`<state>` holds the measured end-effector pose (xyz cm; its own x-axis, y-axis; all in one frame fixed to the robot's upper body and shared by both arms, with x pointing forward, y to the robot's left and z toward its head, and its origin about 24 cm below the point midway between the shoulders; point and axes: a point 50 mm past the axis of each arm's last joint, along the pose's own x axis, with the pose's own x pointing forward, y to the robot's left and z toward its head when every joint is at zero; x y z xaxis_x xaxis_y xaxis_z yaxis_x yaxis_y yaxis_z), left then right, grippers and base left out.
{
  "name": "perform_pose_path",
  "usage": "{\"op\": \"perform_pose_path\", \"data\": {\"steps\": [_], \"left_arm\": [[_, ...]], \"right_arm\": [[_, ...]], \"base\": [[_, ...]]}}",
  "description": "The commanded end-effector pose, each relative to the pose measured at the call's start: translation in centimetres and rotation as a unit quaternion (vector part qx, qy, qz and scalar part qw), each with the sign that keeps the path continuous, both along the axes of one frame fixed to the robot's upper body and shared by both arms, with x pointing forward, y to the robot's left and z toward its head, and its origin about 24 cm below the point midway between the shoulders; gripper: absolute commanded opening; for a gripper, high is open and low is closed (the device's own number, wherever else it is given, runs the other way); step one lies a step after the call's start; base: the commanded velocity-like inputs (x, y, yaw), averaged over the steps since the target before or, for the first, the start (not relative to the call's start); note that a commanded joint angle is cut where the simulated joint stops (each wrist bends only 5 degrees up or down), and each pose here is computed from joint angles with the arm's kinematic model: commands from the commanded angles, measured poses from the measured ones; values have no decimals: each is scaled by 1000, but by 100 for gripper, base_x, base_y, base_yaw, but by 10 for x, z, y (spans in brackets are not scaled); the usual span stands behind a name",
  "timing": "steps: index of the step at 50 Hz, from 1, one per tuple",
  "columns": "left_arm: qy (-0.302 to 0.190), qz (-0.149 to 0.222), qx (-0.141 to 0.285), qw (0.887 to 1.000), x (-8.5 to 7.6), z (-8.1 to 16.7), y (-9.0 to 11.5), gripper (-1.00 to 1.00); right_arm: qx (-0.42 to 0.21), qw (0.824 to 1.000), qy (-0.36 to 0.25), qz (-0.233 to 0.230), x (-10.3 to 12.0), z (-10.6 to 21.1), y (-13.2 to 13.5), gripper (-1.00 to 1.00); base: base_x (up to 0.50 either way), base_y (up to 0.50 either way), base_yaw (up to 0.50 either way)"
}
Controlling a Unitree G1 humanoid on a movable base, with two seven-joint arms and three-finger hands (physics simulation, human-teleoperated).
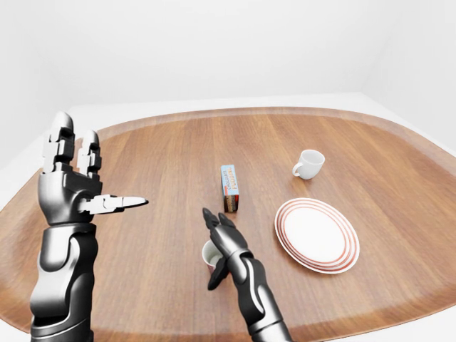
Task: Pick up the red mug and put it on the plate
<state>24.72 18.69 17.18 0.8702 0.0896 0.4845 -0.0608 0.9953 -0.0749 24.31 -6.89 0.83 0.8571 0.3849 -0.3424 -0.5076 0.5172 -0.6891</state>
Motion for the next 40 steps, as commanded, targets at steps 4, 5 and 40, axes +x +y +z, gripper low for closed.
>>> {"op": "perform_pose_path", "data": {"steps": [4,5,40], "left_arm": [[-1,-1,-1,1000,0,0,-1,100],[-1,-1,-1,1000,0,1,-1,100],[6,0,-2,1000,2,-2,1,100]], "right_arm": [[-10,1000,12,-4,-2,-11,2,100],[-10,1000,13,-4,-1,-11,2,100],[-39,998,43,-7,1,-29,0,-100]], "base": [[0,0,0],[0,0,0],[0,0,0]]}}
